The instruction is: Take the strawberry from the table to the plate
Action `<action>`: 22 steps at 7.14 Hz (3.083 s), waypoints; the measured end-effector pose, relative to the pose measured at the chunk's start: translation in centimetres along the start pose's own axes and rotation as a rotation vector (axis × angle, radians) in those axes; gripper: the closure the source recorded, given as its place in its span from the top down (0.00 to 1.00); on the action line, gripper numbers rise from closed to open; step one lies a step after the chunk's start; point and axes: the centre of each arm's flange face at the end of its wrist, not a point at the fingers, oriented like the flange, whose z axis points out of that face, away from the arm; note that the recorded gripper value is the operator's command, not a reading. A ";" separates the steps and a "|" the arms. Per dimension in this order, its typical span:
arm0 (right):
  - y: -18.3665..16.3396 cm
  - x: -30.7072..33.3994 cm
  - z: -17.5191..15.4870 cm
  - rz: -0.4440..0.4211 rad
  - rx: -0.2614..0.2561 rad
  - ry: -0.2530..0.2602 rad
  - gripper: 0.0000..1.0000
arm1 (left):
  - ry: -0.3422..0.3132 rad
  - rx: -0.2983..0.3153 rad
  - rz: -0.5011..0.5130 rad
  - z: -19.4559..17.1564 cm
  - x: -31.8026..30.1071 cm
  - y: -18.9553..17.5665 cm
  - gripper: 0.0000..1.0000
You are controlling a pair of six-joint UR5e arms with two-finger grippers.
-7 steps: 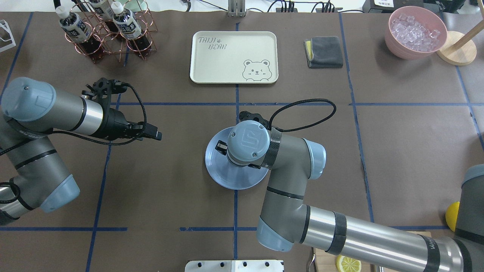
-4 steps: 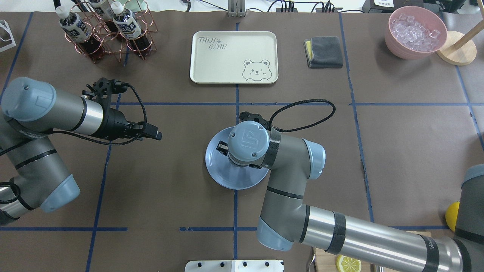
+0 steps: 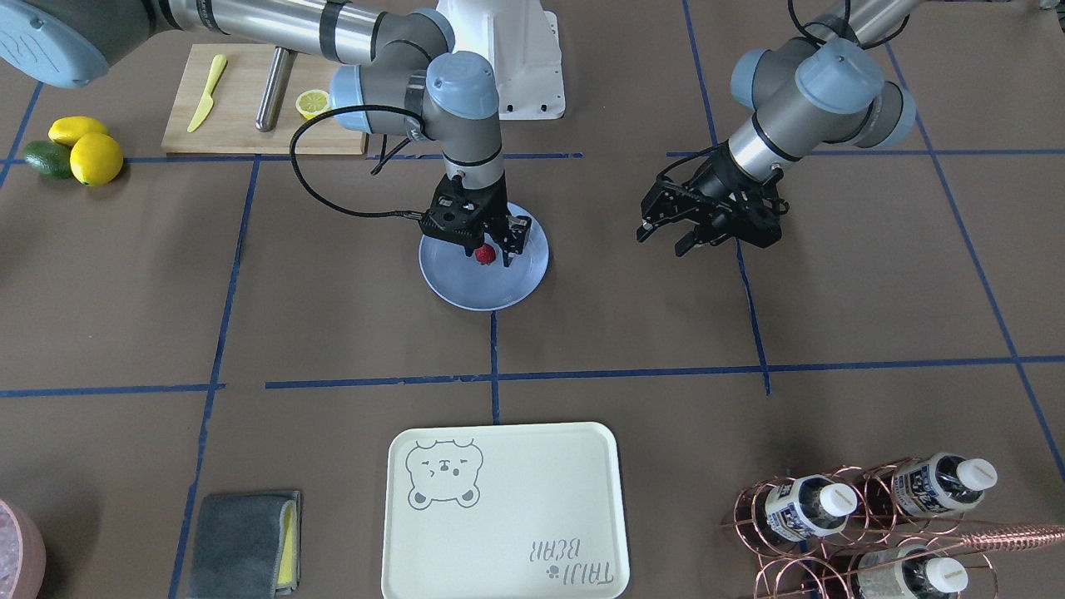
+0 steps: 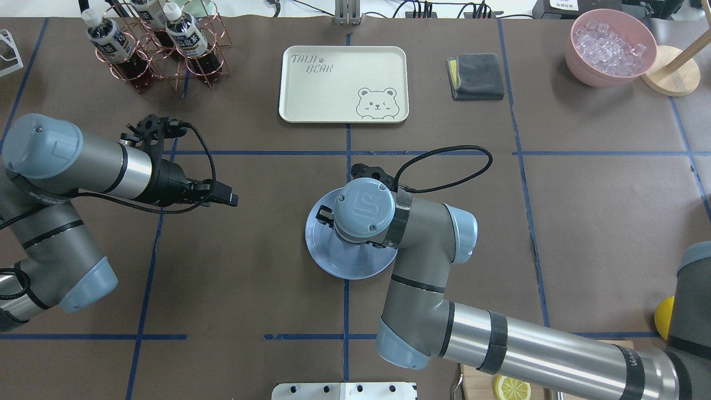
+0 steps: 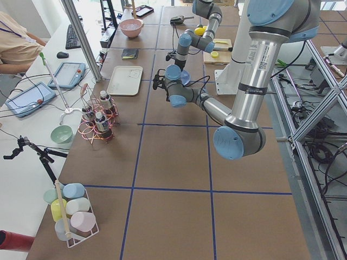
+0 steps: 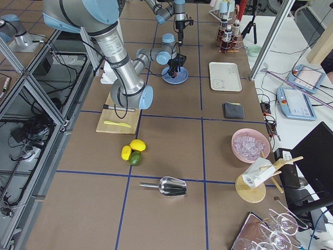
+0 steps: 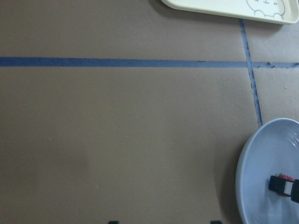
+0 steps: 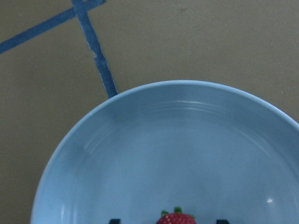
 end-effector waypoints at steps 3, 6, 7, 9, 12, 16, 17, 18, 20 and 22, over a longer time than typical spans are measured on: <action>-1.2 -0.1 -3.9 0.008 -0.007 -0.052 1.00 | 0.000 -0.001 -0.001 0.0 -0.1 0.0 0.72; -7.2 8.8 -12.7 -0.012 -0.070 -0.106 1.00 | -0.002 -0.005 -0.003 0.3 0.0 0.1 0.72; -9.8 13.1 -14.1 -0.055 -0.085 -0.093 1.00 | -0.006 -0.003 -0.003 0.2 -0.2 0.0 0.72; -15.5 21.6 -14.9 -0.191 -0.074 -0.030 1.00 | -0.031 0.005 0.030 -0.4 -2.0 -0.5 0.72; -24.7 35.4 -17.1 -0.361 -0.072 0.062 1.00 | -0.124 0.009 0.191 -6.4 -12.1 -1.0 0.72; -34.7 54.4 -23.2 -0.472 -0.090 0.031 1.00 | -0.266 0.025 0.419 -20.8 -30.0 0.4 1.00; -36.4 58.4 -24.0 -0.500 -0.083 0.024 1.00 | -0.312 0.037 0.444 -24.2 -33.2 0.8 1.00; -37.5 61.5 -24.8 -0.516 -0.090 0.022 1.00 | -0.369 0.026 0.458 -27.9 -36.3 0.7 1.00; -38.5 64.7 -26.2 -0.532 -0.126 0.027 1.00 | -0.430 -0.054 0.415 -32.5 -39.6 -0.7 1.00; -38.7 64.8 -26.9 -0.544 -0.133 0.026 1.00 | -0.430 -0.111 0.303 -33.4 -40.1 -0.7 1.00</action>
